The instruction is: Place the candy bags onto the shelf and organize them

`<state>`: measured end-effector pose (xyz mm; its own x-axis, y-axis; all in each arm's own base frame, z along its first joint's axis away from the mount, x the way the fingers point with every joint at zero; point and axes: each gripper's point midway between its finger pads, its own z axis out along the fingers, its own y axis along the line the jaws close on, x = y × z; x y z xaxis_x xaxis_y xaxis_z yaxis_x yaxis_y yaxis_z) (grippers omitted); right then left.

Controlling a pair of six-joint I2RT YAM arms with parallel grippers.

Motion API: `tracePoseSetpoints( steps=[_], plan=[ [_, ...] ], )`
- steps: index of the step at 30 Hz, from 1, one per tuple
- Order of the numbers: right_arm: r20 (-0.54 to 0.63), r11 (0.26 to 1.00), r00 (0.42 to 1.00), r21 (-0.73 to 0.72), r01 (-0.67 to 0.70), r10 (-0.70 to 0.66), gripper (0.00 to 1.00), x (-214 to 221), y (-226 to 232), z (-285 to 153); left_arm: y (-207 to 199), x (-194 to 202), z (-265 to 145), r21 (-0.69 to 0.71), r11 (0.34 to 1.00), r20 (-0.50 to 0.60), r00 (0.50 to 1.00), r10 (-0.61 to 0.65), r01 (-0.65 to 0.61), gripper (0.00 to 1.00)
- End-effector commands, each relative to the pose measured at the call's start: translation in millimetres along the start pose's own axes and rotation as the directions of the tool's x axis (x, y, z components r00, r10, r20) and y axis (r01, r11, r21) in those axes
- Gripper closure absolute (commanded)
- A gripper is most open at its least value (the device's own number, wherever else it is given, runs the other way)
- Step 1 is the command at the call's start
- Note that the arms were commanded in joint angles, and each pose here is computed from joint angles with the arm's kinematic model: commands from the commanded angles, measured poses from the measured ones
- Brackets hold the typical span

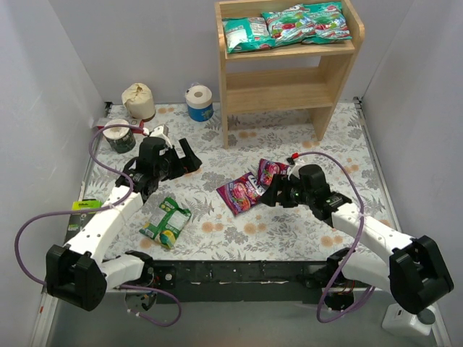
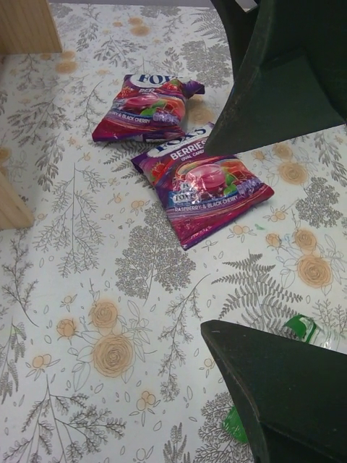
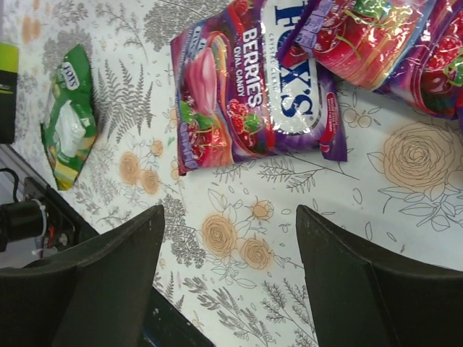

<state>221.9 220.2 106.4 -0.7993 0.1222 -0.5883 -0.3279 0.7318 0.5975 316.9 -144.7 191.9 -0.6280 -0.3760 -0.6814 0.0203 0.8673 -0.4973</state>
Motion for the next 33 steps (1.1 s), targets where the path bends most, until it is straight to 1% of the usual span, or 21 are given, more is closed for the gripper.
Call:
tracePoseSetpoints(
  steps=[1,3,4,6,7,8,10,11,13,14,15,17,18,20,21,26,27,28,29,32,33],
  plan=[
    [0.014,0.999,1.000,0.039,0.001,-0.001,0.21,-4.1,-8.4,9.0,1.5,7.5,4.8,-0.010,0.998,-0.039,0.997,-0.061,0.060,0.02],
    [0.010,0.996,0.997,0.056,-0.074,0.074,0.22,9.3,-17.6,12.1,-0.1,12.3,7.4,0.001,0.998,-0.061,0.996,-0.065,0.065,0.02],
    [0.029,0.992,0.993,0.058,-0.112,0.111,0.23,10.3,-19.2,12.5,-0.2,12.4,7.9,0.002,0.998,-0.064,0.996,-0.065,0.065,0.02],
    [0.116,0.985,0.979,0.010,-0.170,0.168,0.23,2.5,-15.0,10.9,0.9,12.5,9.5,-0.003,0.998,-0.066,0.996,-0.056,0.056,0.02],
    [0.118,0.962,0.956,0.006,-0.271,0.269,0.23,17.9,-22.3,11.7,1.0,11.8,10.8,-0.006,0.999,-0.067,0.996,-0.052,0.052,0.02],
    [0.174,0.957,0.941,-0.051,-0.284,0.289,0.24,7.1,-13.9,10.1,1.6,11.8,11.2,-0.008,0.999,-0.069,0.997,-0.046,0.046,0.02],
    [0.215,0.940,0.916,-0.034,-0.340,0.339,0.25,9.6,-19.0,12.4,1.6,12.0,12.4,-0.010,0.999,-0.073,0.996,-0.045,0.044,0.02],
    [0.214,0.927,0.904,-0.019,-0.375,0.370,0.25,12.1,-20.4,14.9,2.0,12.6,13.1,-0.012,0.999,-0.076,0.996,-0.045,0.044,0.02],
    [0.218,0.920,0.897,-0.010,-0.392,0.385,0.24,10.9,-15.4,18.8,2.3,12.7,13.0,-0.013,0.999,-0.075,0.996,-0.047,0.046,0.02],
    [0.231,0.902,0.878,0.005,-0.433,0.420,0.24,10.0,-17.8,22.4,2.7,13.7,12.9,-0.014,0.999,-0.076,0.996,-0.046,0.045,0.02],
    [0.241,0.892,0.868,0.023,-0.452,0.434,0.21,12.4,-18.5,25.5,3.1,13.0,12.6,-0.015,0.999,-0.073,0.996,-0.047,0.046,0.02],
    [0.245,0.872,0.848,0.017,-0.489,0.471,0.19,13.1,-14.9,32.8,5.3,13.7,12.4,-0.023,0.999,-0.071,0.996,-0.045,0.044,0.02],
    [0.251,0.851,0.826,0.014,-0.524,0.505,0.18,14.6,-11.8,36.2,5.1,12.5,12.0,-0.024,0.999,-0.067,0.997,-0.045,0.044,0.02],
    [0.241,0.821,0.803,0.041,-0.569,0.545,0.17,22.3,-12.8,45.9,6.2,12.3,11.6,-0.030,0.999,-0.062,0.997,-0.043,0.041,0.02],
    [0.247,0.788,0.770,0.042,-0.615,0.588,0.16,26.2,-11.1,49.5,6.5,11.3,11.7,-0.032,0.999,-0.060,0.997,-0.043,0.041,0.02],
    [0.236,0.724,0.714,0.055,-0.687,0.659,0.16,39.9,-10.3,72.7,9.3,9.9,10.5,-0.044,0.998,-0.052,0.998,-0.039,0.037,0.02],
    [0.235,0.716,0.706,0.054,-0.696,0.668,0.16,40.8,-9.0,76.2,10.2,9.8,10.5,-0.049,0.998,-0.050,0.998,-0.038,0.035,0.02],
    [0.233,0.695,0.683,0.039,-0.718,0.692,0.17,40.6,-7.2,79.3,9.8,8.8,9.7,-0.048,0.998,-0.047,0.998,-0.039,0.037,0.02],
    [0.226,0.683,0.676,0.061,-0.728,0.701,0.18,48.4,-11.8,84.1,10.3,8.5,9.3,-0.051,0.998,-0.045,0.998,-0.036,0.034,0.02],
    [0.219,0.638,0.636,0.068,-0.767,0.740,0.24,58.2,-15.9,89.9,11.1,6.8,8.1,-0.057,0.998,-0.035,0.999,-0.031,0.029,0.02],
    [0.230,0.634,0.631,0.067,-0.770,0.741,0.29,59.3,-17.0,90.4,11.8,5.9,7.7,-0.058,0.998,-0.033,0.999,-0.031,0.029,0.02]
  ],
)
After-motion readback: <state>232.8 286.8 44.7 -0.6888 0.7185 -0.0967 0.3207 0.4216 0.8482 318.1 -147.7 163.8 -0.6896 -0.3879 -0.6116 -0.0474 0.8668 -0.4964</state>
